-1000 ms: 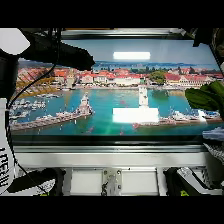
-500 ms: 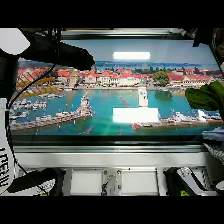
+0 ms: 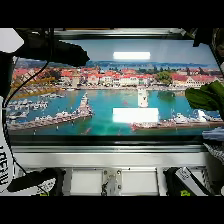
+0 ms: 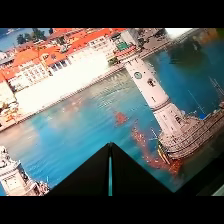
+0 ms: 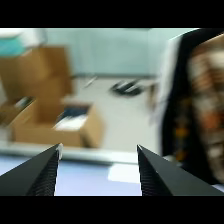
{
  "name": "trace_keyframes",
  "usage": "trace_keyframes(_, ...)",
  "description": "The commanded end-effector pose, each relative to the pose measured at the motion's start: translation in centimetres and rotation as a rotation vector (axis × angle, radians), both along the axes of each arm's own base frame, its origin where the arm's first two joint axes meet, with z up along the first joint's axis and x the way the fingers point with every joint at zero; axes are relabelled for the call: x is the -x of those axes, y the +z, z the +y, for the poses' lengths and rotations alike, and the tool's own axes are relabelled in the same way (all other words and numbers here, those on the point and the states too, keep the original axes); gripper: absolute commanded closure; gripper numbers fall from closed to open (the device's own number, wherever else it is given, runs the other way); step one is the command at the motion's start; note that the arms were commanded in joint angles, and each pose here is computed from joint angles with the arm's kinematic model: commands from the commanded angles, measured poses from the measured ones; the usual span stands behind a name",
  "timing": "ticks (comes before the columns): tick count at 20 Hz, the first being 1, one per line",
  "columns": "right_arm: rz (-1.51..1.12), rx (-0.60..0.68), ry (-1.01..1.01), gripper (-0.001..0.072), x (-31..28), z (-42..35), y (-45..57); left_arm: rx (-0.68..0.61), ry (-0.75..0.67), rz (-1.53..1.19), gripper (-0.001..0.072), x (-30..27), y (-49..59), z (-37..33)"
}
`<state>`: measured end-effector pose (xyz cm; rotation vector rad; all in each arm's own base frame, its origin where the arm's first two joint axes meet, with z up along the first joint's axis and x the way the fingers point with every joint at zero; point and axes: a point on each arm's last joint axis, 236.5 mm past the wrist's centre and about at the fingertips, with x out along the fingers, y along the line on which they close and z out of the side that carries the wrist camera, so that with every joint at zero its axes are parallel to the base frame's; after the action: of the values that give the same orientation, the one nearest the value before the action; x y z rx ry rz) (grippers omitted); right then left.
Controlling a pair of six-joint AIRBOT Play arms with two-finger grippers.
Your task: Fold the clothes and pants, and hang the long-sleeved shirts on hangers.
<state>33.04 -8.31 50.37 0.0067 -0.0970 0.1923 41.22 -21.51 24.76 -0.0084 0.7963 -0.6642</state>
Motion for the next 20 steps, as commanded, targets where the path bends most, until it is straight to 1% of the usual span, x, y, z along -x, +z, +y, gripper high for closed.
trace_keyframes(1, 0.33, 0.115, 0.297, 0.0202, -2.4, 9.2, -9.2, 0.009, 0.034, 0.031, 0.0694, 0.3, -0.8, 1.0)
trace_keyframes(5, 0.553, 0.192, 0.535, 0.0202, -3.7, 19.7, -18.4, 0.057, 0.125, 0.076, 0.0693, 1.9, -4.6, 1.9)
trace_keyframes(9, 0.684, 0.18, 0.727, 0.0201, -2.9, 28.6, -26.7, 0.052, 0.153, 0.12, 0.0694, 4.6, -8.2, 2.8)
trace_keyframes(13, 0.789, 0.187, 0.821, 0.0201, -1.7, 32.3, -31.3, 0.052, 0.161, 0.125, 0.0694, 6.1, -9.1, 3.4)
trace_keyframes(17, 0.845, 0.194, 0.857, 0.0203, -1.4, 33.1, -33.1, 0.06, 0.174, 0.104, 0.0693, 6.6, -9.3, 3.7)
trace_keyframes(18, 0.852, 0.195, 0.86, 0.0234, -1.3, 33.1, -33.3, 0.06, 0.173, 0.102, 0.0694, 6.6, -9.2, 3.7)
trace_keyframes(20, 0.861, 0.2, 0.869, 0.0664, -1.0, 33.1, -33.4, 0.061, 0.173, 0.101, 0.0694, 6.6, -9.1, 3.7)
